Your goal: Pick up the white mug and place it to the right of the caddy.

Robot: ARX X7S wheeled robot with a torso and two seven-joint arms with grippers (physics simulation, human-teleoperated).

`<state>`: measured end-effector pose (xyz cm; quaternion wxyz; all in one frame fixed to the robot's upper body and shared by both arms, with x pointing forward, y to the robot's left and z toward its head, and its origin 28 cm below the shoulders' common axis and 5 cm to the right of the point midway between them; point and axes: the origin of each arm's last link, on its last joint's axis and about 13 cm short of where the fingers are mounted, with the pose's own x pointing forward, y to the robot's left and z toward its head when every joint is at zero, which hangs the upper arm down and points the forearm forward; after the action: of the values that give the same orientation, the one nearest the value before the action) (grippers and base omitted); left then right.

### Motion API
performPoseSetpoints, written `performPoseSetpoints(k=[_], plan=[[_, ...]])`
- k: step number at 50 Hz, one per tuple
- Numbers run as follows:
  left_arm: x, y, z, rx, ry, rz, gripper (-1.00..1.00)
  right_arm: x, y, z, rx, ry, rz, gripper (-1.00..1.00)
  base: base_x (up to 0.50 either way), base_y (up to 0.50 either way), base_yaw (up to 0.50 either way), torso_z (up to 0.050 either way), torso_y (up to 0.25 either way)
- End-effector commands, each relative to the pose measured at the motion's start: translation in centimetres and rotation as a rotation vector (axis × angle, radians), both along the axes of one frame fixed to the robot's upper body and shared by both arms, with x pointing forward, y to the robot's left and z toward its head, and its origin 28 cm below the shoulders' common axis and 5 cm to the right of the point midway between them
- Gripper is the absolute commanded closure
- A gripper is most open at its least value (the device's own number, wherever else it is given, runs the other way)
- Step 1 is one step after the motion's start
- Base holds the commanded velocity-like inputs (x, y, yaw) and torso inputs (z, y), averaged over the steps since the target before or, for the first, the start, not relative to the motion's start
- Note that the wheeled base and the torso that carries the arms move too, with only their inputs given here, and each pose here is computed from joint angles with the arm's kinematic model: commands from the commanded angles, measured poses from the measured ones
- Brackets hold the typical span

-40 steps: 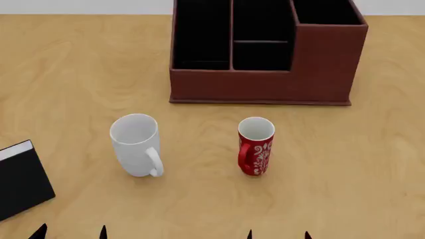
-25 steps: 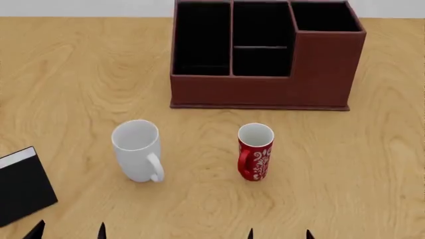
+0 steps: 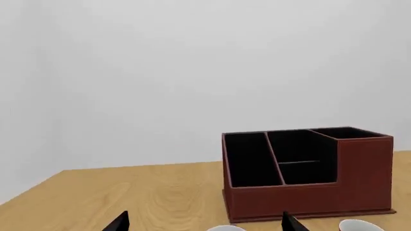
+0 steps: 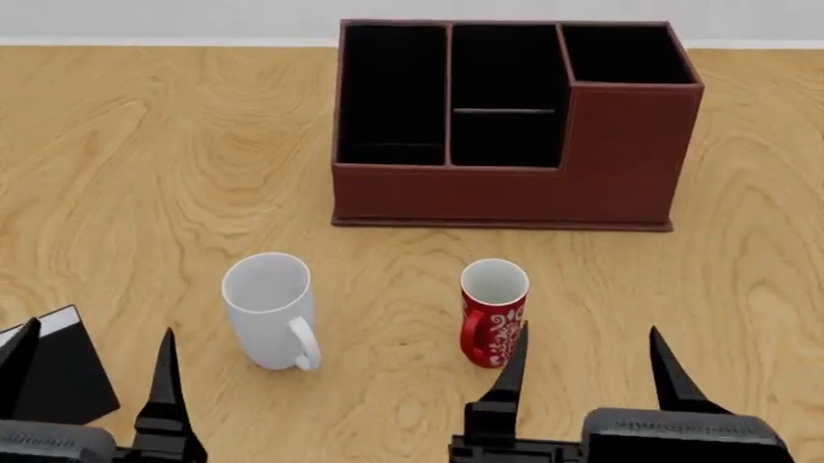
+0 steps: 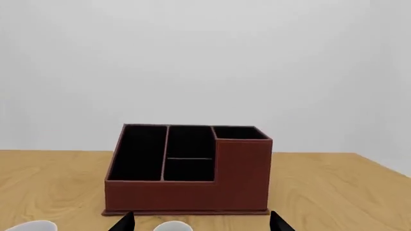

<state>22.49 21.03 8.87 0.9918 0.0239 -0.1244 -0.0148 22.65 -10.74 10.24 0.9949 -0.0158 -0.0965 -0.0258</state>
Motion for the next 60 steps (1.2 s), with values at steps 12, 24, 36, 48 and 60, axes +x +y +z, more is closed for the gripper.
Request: performPoseSetpoints(k=[12,24,36,48,60], plan=[[0.8,-0.1,2.0,0.068,-0.077,0.016,-1.00,0.8,0.0,1.6,-0.026,-0.021,0.030,-1.00,0.00,0.00,0.00,0.050,0.000],[0.4,0.0,2.2,0.065,-0.087,0.024,-1.00,0.6,0.1,1.1,-0.060,-0.007,0.031,-1.00,0.12,0.00,0.00,0.008,0.000],[0.4,-0.1,2.2,0.071,-0.089,0.020,-1.00,0.5,0.0,1.4,-0.054,-0.020,0.024,-1.00,0.50,0.00,0.00,0.000,0.000],[0.3,-0.1,2.3,0.067,-0.089,0.024,-1.00,0.3,0.1,1.5,-0.045,-0.022,0.027,-1.00,0.50,0.00,0.00,0.000,0.000],[0.2,0.0,2.4,0.068,-0.093,0.024,-1.00,0.2,-0.1,1.6,-0.038,-0.029,0.025,-1.00,0.50,0.00,0.00,0.000,0.001]])
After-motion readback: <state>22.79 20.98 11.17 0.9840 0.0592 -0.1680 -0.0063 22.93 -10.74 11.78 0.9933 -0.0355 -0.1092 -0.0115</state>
